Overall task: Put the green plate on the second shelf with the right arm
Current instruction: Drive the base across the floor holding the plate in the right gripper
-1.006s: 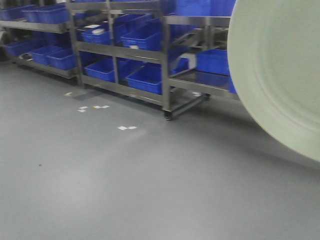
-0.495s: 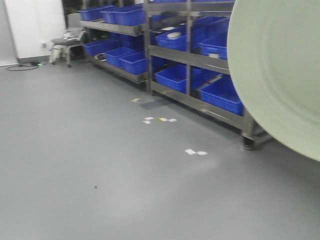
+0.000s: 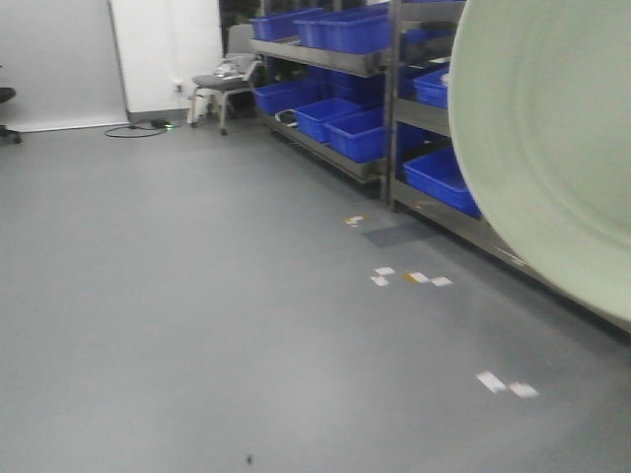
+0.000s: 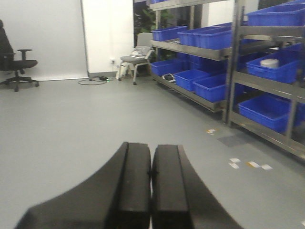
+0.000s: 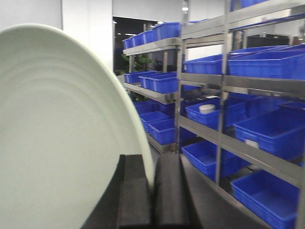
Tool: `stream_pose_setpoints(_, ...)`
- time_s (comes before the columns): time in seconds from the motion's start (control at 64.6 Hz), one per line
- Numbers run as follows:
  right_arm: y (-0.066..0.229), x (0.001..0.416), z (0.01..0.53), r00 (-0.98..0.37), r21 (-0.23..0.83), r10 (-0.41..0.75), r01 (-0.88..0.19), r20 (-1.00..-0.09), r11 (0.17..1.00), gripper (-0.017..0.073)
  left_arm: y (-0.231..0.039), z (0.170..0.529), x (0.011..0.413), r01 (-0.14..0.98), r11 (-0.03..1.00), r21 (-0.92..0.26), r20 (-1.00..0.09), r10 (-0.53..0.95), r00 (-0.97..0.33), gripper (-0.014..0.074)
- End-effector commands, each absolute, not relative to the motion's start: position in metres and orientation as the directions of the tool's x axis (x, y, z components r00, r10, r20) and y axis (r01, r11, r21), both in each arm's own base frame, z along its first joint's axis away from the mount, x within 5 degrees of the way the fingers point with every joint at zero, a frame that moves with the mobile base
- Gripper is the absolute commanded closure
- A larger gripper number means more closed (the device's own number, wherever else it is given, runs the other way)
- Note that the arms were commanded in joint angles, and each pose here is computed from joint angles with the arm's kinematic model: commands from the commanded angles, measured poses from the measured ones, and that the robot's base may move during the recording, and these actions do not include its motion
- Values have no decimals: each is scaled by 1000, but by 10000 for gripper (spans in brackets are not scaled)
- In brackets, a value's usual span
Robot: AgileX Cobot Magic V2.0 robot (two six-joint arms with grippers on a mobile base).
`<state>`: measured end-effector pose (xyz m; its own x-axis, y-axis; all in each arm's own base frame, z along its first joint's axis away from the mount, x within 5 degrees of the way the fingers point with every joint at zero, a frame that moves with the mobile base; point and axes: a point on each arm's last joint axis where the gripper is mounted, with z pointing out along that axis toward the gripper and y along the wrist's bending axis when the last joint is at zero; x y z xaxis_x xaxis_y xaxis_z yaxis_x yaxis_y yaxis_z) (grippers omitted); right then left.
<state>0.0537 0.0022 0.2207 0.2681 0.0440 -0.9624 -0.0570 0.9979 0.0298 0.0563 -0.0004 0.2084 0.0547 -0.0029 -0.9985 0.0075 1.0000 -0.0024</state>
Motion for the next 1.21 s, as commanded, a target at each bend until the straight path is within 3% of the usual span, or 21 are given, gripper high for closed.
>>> stream_pose_setpoints(0.0, 1, 49, 239, 393, 42, 60, -54, -917, 998, 503, 0, 204, 56, 8, 1000, -8, -993, -9, 121, 463)
stream_pose_setpoints(1.191, 1, 49, 239, 393, 42, 60, -54, -917, 998, 503, 0, 204, 56, 8, 1000, -8, -993, -9, 121, 463)
